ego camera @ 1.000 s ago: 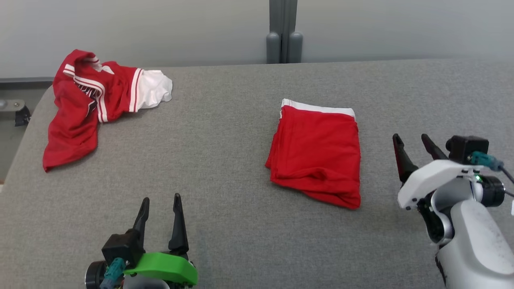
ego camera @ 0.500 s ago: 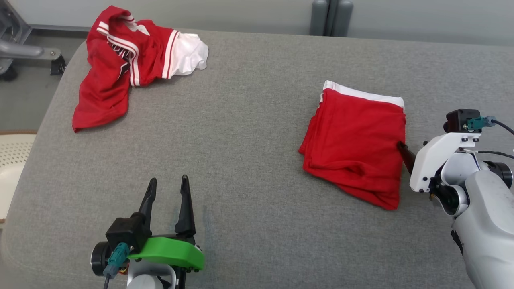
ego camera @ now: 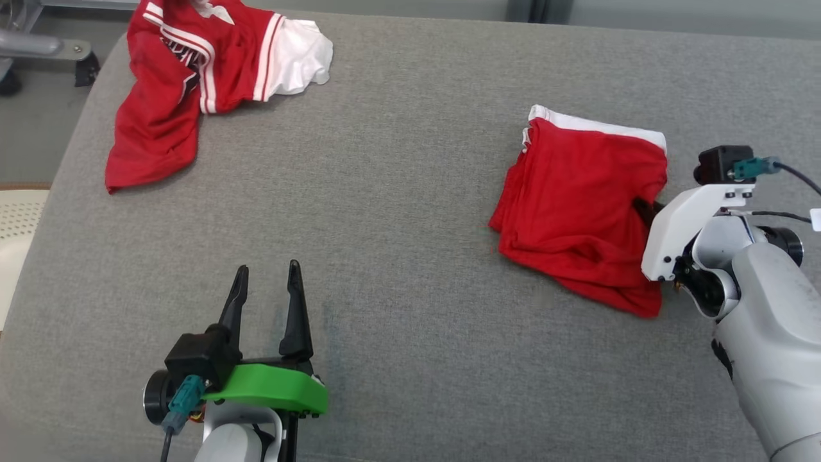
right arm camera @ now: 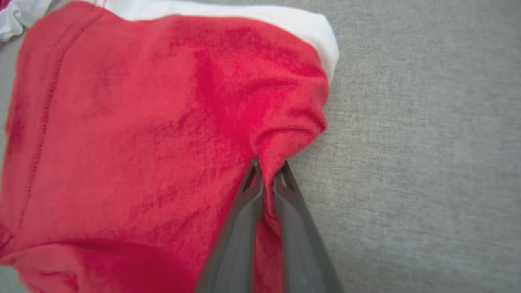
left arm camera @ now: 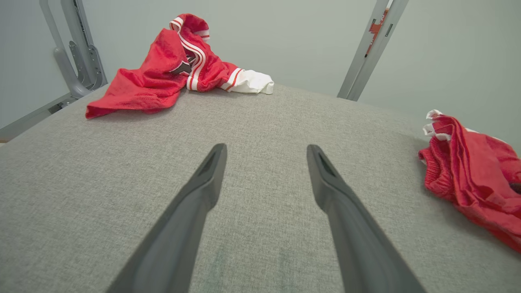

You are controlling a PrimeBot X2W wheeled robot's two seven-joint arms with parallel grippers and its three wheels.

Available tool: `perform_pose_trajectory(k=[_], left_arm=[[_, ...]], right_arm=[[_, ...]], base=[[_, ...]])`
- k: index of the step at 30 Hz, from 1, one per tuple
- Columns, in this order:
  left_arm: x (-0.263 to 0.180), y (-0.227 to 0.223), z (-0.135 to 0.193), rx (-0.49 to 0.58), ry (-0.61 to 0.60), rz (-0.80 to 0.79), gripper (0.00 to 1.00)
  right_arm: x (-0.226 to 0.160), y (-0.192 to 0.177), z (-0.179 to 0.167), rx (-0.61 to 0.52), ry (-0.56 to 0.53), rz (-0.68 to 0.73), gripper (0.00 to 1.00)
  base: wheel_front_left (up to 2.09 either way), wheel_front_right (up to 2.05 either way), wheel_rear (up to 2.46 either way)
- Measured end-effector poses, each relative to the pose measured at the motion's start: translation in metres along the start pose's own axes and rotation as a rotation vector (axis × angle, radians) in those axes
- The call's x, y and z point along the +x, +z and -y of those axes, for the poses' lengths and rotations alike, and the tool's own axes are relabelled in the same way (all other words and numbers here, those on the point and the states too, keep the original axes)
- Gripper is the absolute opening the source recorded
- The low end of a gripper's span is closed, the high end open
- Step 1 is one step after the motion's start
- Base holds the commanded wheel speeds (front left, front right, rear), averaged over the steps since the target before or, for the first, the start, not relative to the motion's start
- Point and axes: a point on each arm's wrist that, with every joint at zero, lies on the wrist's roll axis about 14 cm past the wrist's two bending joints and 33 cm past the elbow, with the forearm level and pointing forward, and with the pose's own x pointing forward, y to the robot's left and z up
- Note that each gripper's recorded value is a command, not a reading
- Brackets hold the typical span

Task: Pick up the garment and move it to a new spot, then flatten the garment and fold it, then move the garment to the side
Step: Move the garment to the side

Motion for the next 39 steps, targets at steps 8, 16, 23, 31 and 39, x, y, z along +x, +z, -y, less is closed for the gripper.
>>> perform_pose_trajectory(k=[8,16,23,31,39], left_arm=[[0.024,-0.003,0.043,0.008,-0.138,0.004,1.0],[0.049,-0.019,0.104,0.023,-0.326,-0.017,1.0],[0.058,-0.043,0.148,0.018,-0.46,-0.062,1.0],[0.062,-0.063,0.154,0.012,-0.484,-0.109,1.0],[0.063,-0.051,0.13,0.039,-0.422,-0.083,1.0]], right_arm=[[-0.032,0.025,0.064,-0.02,-0.131,0.099,0.0],[-0.076,0.015,0.128,0.048,-0.284,0.144,0.0],[-0.107,-0.011,0.168,0.097,-0.398,0.137,0.0],[-0.122,-0.017,0.212,0.051,-0.51,0.084,0.0],[-0.127,0.021,0.248,-0.102,-0.596,0.017,0.0]], base=[[0.0,0.0,0.0],[0.0,0.0,0.0],[0.0,0.0,0.0],[0.0,0.0,0.0],[0.0,0.0,0.0]])
